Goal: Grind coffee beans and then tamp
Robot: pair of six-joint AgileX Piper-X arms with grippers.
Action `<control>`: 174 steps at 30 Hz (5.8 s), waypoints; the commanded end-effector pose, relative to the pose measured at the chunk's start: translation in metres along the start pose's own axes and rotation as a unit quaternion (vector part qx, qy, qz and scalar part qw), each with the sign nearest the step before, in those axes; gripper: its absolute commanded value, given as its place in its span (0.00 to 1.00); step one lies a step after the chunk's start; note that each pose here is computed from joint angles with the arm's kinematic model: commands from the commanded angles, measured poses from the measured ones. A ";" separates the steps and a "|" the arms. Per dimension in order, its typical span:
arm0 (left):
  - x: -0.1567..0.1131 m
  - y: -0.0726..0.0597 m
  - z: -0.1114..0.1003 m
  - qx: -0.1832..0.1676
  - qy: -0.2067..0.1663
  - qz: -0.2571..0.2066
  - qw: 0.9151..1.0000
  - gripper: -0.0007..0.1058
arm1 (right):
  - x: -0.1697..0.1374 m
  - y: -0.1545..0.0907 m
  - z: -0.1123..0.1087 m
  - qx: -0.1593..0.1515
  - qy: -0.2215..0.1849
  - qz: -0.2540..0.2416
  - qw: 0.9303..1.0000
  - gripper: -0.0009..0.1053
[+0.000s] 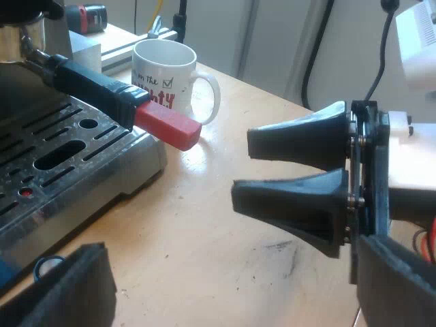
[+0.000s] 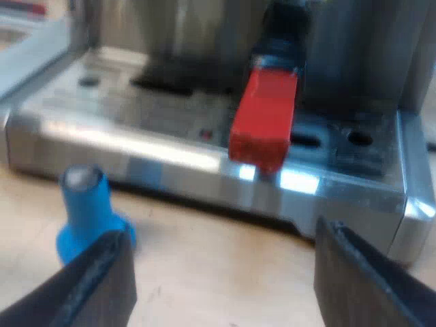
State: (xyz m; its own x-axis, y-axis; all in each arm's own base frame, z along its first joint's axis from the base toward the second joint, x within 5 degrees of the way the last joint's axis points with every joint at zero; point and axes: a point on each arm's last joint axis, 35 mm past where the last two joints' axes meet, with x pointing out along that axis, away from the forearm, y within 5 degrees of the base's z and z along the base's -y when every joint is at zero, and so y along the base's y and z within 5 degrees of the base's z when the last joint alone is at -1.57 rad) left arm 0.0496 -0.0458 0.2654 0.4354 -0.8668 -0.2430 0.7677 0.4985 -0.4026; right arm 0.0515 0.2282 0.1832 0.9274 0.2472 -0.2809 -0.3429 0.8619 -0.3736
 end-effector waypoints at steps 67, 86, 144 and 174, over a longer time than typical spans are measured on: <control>0.000 -0.001 0.002 -0.002 -0.003 -0.007 1.000 0.72 | 0.110 -0.037 0.042 0.120 0.166 0.109 0.973 0.01; 0.000 -0.001 0.002 -0.002 -0.003 -0.007 1.000 0.72 | 0.074 -0.033 0.044 0.074 0.172 0.113 0.976 0.01; 0.004 -0.015 0.051 -0.046 0.148 0.060 0.986 0.72 | -0.027 -0.058 -0.027 -0.140 0.150 0.269 0.941 0.01; 0.050 0.004 0.047 -0.044 0.246 0.065 0.966 0.72 | 0.003 -0.058 -0.079 -0.114 0.221 0.251 0.936 0.01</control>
State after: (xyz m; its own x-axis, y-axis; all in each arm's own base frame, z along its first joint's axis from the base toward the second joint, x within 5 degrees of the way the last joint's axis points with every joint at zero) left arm 0.0963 -0.0868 0.2891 0.2266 -0.6865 -0.6909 0.6572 0.6313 -0.4118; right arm 0.0604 0.1418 0.1320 0.4950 0.3443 -0.7978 -0.7935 0.5533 -0.2535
